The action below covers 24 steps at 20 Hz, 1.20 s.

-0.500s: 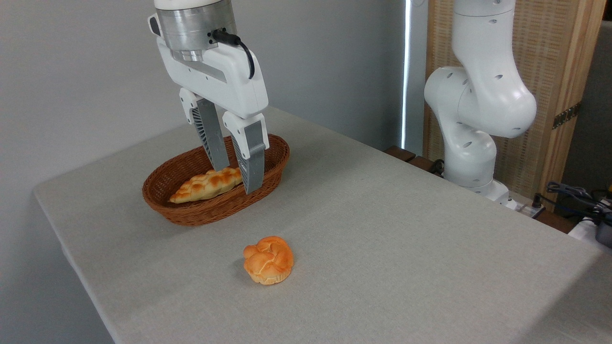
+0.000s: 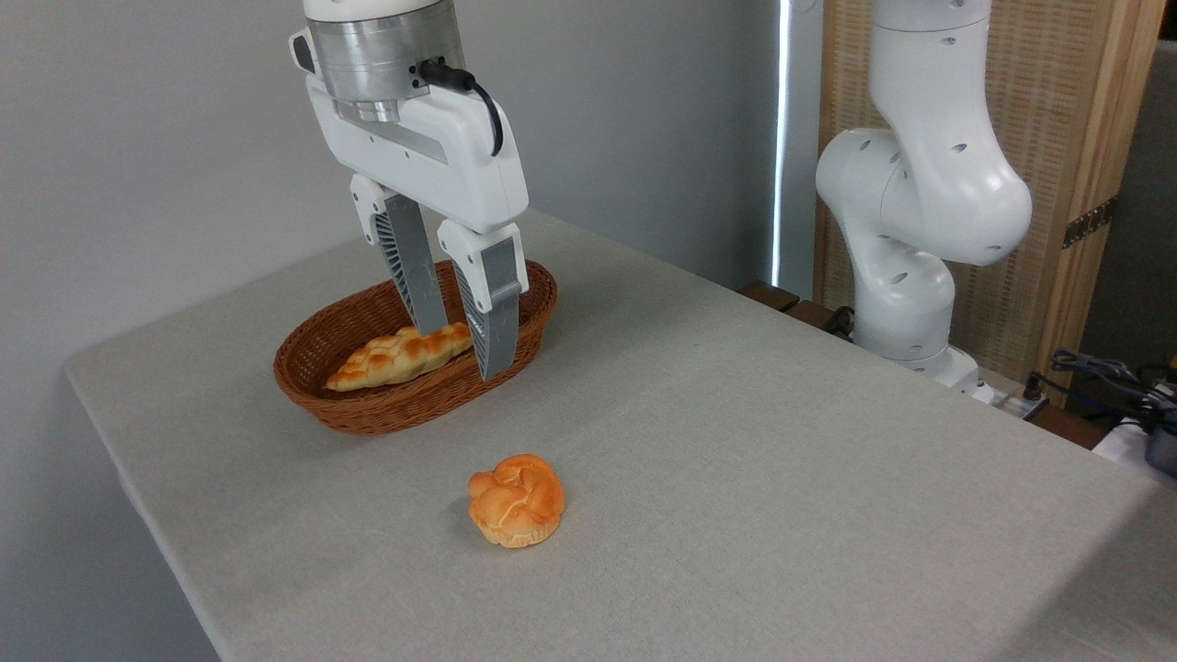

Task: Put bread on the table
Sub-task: 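Lower the open gripper toward the braided roll in the wicker basket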

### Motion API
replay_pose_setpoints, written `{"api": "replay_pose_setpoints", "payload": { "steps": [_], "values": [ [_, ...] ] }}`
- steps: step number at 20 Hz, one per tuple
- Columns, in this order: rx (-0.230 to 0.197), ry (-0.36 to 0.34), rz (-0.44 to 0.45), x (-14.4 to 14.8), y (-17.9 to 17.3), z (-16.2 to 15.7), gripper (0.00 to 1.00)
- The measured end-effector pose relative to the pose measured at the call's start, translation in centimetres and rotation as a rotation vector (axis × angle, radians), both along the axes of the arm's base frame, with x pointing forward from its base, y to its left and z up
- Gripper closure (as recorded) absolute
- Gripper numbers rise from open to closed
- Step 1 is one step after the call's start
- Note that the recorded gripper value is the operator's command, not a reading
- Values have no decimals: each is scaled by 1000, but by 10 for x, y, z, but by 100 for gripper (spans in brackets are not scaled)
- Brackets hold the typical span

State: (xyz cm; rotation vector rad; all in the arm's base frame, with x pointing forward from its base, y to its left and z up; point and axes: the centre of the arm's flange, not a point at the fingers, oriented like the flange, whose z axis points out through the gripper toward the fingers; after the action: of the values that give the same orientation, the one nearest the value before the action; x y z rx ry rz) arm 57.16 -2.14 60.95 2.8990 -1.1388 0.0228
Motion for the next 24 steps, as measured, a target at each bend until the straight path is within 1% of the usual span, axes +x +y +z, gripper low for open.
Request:
{"api": "replay_pose_setpoints", "payload": {
  "steps": [10,11,14,16,18,20,21,22,24],
  "values": [
    [-1,1,-8,0,-5,0,0],
    [-8,2,-13,-1,-8,0,0],
    [-74,8,3,-1,-21,0,0],
    [-107,14,5,-4,-30,-1,0],
    [-142,-5,4,-13,-41,0,0],
    [-203,-41,36,-27,-53,-3,0],
    [-226,-55,59,-35,-59,-6,0],
    [-243,-67,84,-43,-68,-10,0],
    [-257,-75,120,-55,-89,-22,0]
  ]
}}
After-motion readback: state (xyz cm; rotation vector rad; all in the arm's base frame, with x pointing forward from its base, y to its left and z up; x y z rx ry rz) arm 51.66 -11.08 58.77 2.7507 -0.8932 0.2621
